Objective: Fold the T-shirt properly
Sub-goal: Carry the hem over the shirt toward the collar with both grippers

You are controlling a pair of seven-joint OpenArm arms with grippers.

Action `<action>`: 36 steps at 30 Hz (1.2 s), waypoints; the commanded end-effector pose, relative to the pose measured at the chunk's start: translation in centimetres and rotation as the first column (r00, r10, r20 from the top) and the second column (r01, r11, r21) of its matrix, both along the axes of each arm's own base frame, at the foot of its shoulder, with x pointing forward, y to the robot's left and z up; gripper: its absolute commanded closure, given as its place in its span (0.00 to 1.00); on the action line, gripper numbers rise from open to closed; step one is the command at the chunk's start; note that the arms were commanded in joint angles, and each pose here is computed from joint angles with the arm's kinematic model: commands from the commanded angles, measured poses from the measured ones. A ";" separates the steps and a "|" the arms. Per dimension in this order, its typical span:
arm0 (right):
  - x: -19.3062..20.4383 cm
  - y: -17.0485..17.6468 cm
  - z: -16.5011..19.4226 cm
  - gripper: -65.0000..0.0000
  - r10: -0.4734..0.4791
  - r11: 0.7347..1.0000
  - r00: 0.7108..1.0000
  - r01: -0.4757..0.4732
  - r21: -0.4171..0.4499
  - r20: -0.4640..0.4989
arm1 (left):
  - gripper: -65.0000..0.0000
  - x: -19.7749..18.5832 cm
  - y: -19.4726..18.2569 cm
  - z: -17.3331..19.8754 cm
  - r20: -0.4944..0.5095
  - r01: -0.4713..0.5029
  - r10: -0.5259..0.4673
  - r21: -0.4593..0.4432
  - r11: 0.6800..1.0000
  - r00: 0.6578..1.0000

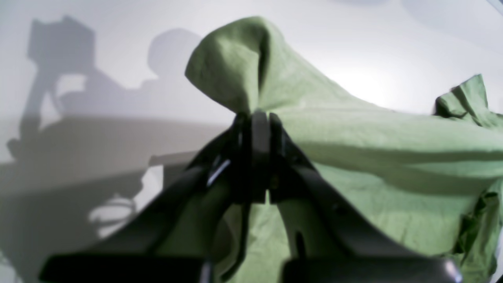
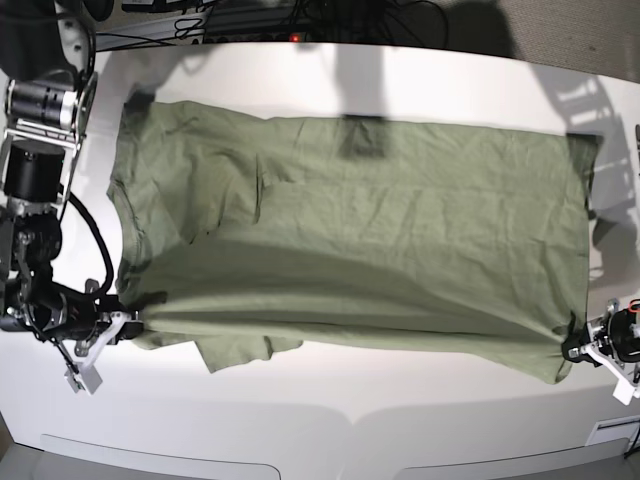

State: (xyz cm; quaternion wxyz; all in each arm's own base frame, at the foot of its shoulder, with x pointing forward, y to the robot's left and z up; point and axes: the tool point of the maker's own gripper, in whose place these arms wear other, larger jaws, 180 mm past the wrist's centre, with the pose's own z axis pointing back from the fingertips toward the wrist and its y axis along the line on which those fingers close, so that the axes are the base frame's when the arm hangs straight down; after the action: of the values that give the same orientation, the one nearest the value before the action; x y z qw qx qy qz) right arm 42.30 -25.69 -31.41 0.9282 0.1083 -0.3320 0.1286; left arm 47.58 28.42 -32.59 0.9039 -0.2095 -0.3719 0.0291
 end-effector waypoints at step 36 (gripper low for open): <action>-12.5 -3.0 -3.9 1.00 -0.061 0.997 0.996 0.057 -0.061 -0.061 | 1.00 -12.1 2.7 -3.7 -0.149 0.153 -0.128 0.175 0.973 0.981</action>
State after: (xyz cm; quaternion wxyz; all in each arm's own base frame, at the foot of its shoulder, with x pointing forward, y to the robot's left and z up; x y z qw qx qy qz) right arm 28.84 -27.83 -36.86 0.9503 0.0898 -0.2803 0.1009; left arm 34.14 29.73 -38.42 0.9477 -0.1635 -0.2684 -0.0563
